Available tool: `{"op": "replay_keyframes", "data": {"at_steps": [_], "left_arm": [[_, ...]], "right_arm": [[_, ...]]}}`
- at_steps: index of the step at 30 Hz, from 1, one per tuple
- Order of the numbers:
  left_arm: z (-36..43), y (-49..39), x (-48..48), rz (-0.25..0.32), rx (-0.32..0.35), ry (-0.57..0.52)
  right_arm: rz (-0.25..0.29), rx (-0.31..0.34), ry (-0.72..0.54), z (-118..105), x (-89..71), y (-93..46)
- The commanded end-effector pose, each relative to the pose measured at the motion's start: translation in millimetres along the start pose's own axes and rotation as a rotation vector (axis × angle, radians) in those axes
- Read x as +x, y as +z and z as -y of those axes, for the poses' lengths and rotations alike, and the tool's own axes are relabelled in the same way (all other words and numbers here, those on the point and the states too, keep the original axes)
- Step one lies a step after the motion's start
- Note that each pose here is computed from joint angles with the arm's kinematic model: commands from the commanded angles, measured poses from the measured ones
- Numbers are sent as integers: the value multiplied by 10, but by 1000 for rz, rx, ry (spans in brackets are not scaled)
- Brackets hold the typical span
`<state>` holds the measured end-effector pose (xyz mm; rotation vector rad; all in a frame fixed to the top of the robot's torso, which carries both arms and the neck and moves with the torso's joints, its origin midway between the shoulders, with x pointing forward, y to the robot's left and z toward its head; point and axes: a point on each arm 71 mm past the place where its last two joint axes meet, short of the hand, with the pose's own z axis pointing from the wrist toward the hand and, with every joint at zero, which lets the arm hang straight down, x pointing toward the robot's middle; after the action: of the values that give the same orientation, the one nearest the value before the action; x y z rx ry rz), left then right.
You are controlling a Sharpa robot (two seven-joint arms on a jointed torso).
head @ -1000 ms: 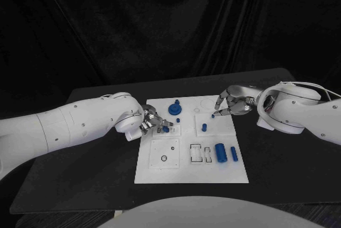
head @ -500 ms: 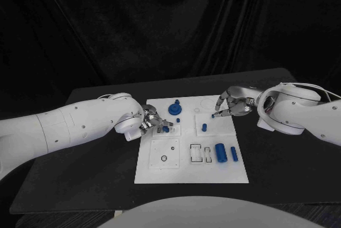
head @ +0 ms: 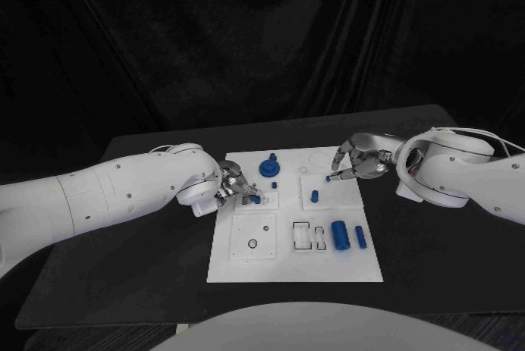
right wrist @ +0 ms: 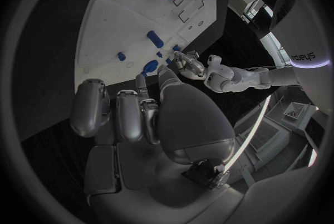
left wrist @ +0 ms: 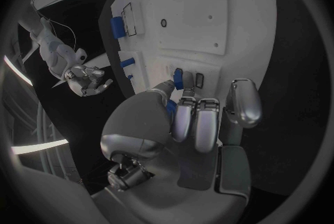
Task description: Assemble the parts on the task board
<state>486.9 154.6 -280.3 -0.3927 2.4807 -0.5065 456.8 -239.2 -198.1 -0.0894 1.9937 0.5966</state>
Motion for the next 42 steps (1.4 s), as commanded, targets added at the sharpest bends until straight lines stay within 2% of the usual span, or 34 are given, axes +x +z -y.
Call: {"op": "replay_keyframes", "data": {"at_steps": [1, 17, 38, 42], "left_arm": [[24, 12, 23, -6, 22, 10], [41, 7, 36, -8, 33, 11], [25, -158, 52, 110, 99, -64], [27, -182, 27, 159, 117, -42]], "right_arm": [[-6, 16, 0, 15, 12, -1], [-6, 19, 0, 16, 12, 0], [4, 24, 4, 48, 14, -13], [8, 23, 5, 51, 14, -17]]}}
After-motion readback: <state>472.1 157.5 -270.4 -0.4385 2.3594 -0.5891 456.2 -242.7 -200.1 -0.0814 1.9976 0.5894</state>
